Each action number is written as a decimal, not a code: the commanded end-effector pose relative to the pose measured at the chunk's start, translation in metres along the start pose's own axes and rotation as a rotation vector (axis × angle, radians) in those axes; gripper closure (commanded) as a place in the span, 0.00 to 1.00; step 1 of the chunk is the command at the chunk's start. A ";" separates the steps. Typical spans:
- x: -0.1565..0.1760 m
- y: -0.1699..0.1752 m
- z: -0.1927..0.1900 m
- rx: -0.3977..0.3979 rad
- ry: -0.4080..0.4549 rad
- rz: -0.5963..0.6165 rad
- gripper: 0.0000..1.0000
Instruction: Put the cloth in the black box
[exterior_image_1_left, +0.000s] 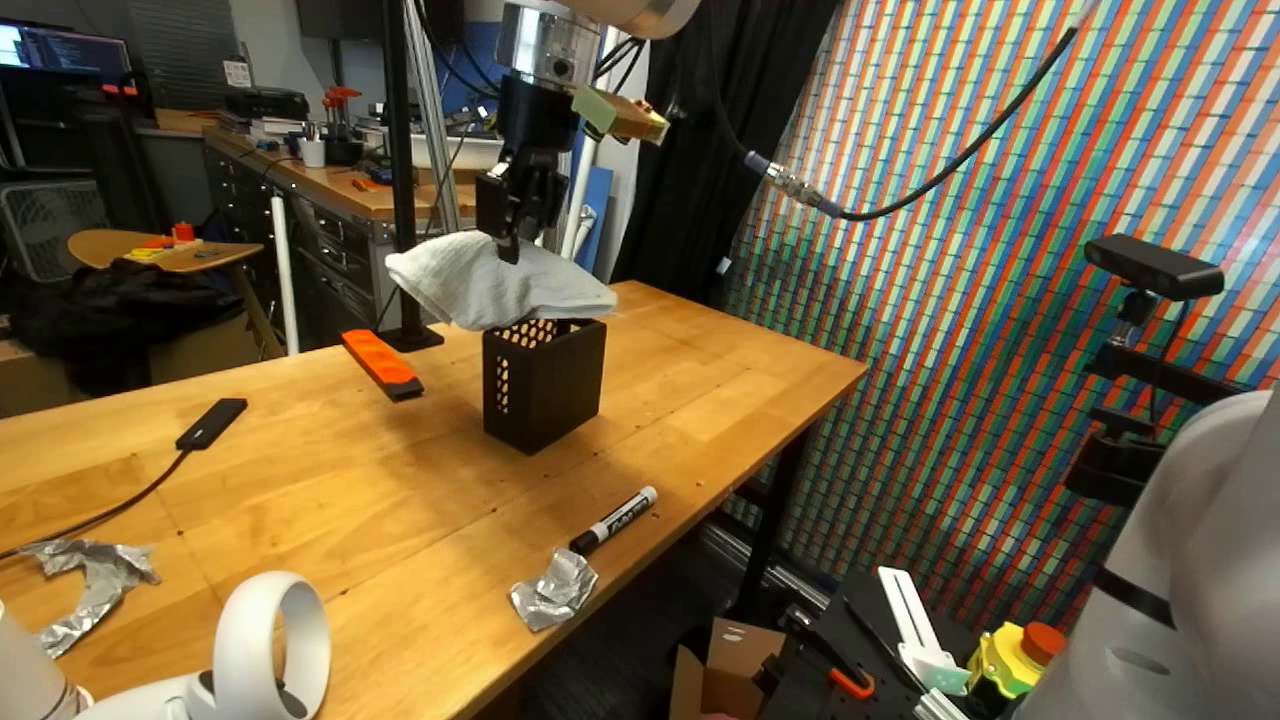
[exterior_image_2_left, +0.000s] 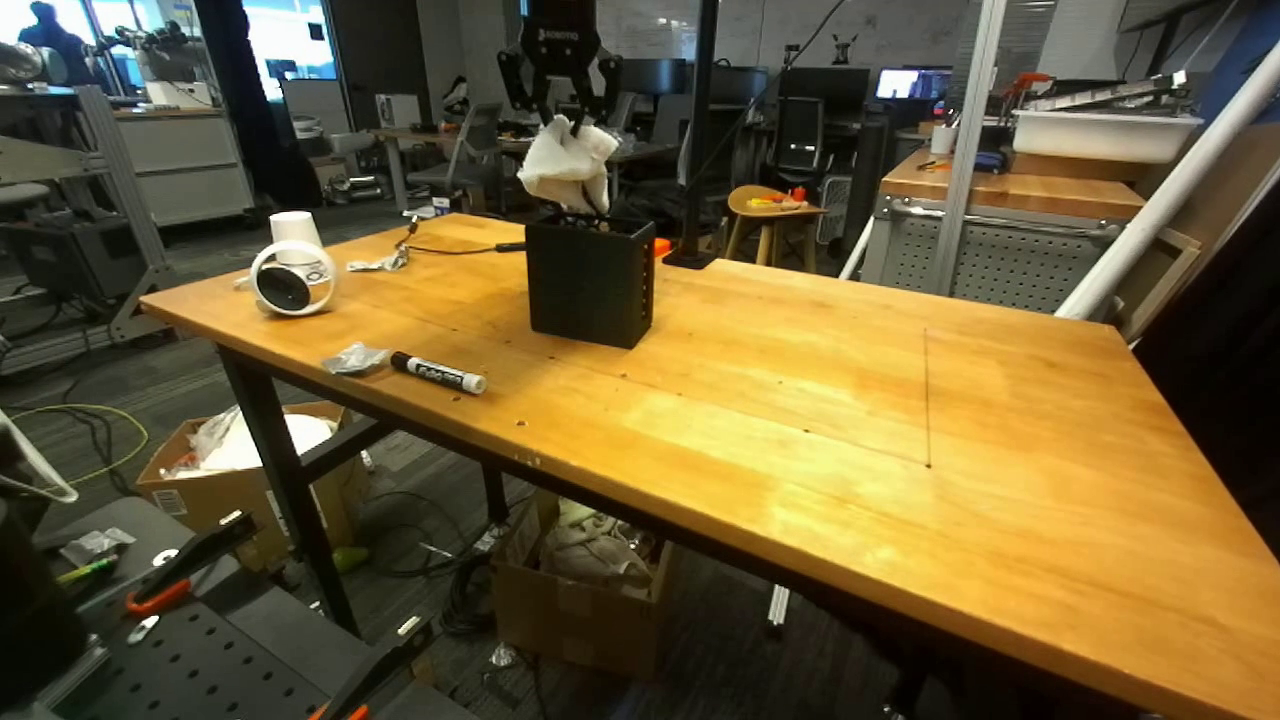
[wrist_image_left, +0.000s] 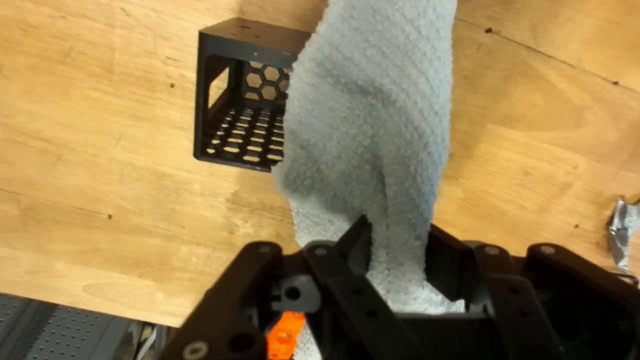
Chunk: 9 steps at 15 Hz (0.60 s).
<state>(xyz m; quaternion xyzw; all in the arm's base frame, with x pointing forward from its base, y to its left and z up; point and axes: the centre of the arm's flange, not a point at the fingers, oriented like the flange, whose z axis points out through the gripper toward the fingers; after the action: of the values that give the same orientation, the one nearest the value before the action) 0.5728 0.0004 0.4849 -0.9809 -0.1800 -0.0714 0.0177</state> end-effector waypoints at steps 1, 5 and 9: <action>0.003 0.018 0.015 -0.066 -0.051 0.027 0.86; -0.003 0.038 0.033 -0.099 -0.108 0.046 0.86; -0.007 0.046 0.053 -0.085 -0.154 0.054 0.86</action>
<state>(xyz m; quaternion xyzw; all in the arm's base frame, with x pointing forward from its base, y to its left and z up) 0.5820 -0.0376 0.4354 -0.9871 -0.1566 -0.0163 -0.0307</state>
